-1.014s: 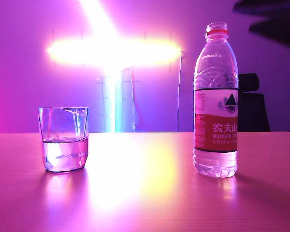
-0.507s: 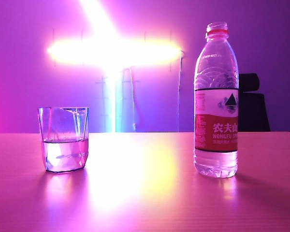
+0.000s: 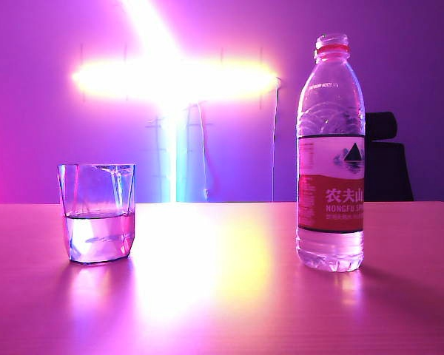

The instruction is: Pick up the mineral water bottle on the table and pour water into the mug until it's half full.

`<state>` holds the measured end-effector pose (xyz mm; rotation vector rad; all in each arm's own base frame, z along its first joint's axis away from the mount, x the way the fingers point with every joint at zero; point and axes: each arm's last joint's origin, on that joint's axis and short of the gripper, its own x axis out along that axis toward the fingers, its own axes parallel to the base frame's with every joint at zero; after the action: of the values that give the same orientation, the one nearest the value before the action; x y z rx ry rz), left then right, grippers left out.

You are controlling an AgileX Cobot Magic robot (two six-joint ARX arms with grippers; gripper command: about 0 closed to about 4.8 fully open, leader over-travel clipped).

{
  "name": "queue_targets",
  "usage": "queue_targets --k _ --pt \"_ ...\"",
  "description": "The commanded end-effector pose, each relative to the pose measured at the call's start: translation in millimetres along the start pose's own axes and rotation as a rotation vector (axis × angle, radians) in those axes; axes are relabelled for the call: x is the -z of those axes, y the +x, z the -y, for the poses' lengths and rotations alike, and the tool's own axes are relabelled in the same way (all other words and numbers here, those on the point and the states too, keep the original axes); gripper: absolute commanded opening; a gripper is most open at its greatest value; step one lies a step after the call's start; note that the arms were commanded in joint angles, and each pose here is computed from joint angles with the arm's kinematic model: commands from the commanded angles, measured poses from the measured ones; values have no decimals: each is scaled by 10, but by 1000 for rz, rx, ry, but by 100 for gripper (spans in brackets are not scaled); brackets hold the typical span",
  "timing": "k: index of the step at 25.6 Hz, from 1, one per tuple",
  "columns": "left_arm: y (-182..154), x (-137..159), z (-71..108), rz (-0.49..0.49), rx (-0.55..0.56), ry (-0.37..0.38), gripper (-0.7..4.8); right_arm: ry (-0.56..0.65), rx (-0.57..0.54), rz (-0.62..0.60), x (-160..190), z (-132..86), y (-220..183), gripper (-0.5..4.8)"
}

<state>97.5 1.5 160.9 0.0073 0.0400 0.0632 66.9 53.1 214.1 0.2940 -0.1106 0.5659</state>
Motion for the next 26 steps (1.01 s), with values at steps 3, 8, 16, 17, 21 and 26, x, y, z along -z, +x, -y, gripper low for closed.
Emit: queue_targets --k 3,8,16,17,21,26 --pt "-2 -24 1 14 2 -4 -2 -45 18 24 -33 12 -2 -9" --pt "-2 -25 1 14 2 -4 -2 -78 135 24 -10 142 9 -9" --pt "-2 -24 2 14 3 -4 -2 -224 382 45 235 507 -6 -8" --pt "-2 -24 1 14 2 -4 -2 -239 410 35 239 533 -16 -9" --pt "-2 -25 2 14 3 -4 -2 -339 466 33 210 588 -41 -9" --pt "-2 -25 2 14 3 -4 -2 -358 480 24 211 599 -46 -8"
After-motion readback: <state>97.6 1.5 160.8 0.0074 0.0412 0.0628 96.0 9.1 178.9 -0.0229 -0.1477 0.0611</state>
